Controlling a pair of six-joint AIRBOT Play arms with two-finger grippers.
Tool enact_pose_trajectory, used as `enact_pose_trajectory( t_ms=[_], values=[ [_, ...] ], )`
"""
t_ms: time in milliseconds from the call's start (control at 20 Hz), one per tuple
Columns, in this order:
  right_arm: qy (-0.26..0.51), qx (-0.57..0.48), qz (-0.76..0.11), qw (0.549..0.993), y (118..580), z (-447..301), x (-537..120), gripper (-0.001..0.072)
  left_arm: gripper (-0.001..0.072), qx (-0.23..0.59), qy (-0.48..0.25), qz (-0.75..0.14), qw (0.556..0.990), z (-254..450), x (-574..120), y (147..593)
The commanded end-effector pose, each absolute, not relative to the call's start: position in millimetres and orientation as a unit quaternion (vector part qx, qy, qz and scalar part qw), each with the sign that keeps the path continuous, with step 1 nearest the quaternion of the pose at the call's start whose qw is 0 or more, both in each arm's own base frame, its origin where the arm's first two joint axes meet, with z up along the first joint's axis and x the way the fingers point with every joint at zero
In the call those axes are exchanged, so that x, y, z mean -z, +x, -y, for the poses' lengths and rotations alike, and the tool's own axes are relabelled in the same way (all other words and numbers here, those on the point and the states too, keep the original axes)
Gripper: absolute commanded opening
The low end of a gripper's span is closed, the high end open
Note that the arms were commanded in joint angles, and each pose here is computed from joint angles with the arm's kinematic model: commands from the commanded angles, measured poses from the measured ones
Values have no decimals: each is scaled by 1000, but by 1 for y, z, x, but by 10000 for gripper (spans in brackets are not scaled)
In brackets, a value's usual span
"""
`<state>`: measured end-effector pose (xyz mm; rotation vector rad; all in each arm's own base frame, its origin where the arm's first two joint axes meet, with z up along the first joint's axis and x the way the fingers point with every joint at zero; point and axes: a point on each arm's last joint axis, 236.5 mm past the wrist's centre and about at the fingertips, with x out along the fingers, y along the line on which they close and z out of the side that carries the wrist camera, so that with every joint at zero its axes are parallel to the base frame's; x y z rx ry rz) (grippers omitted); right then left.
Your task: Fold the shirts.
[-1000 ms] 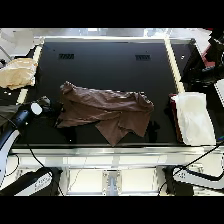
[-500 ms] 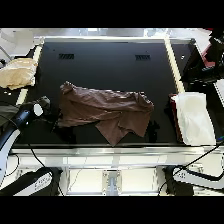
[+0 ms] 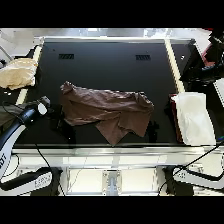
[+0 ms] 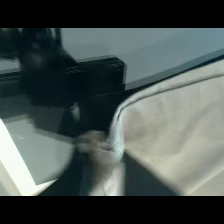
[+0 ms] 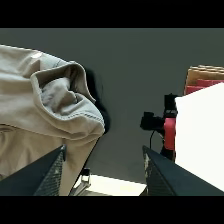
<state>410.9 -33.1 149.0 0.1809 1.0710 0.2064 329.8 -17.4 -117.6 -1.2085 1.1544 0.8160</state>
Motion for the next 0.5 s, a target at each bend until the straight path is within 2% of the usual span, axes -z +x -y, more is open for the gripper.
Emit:
enact_pose_trajectory(
  t_ms=[0, 100, 250, 450],
  values=[
    [87, -99, -509, 851, 411, 33, -149, 520, 12, -345, -533, -486, 600, 19, 118, 338],
    [92, -105, -519, 843, 405, 29, -147, 519, 12, -332, -525, -487, 614, 19, 111, 340],
    [90, -143, -563, 809, 386, 10, -119, 519, 12, -316, -524, -467, 638, 10, 90, 346],
    [168, -160, -612, 756, 360, -22, -11, 519, 12, -278, -487, -453, 693, -7, 63, 351]
  ],
)
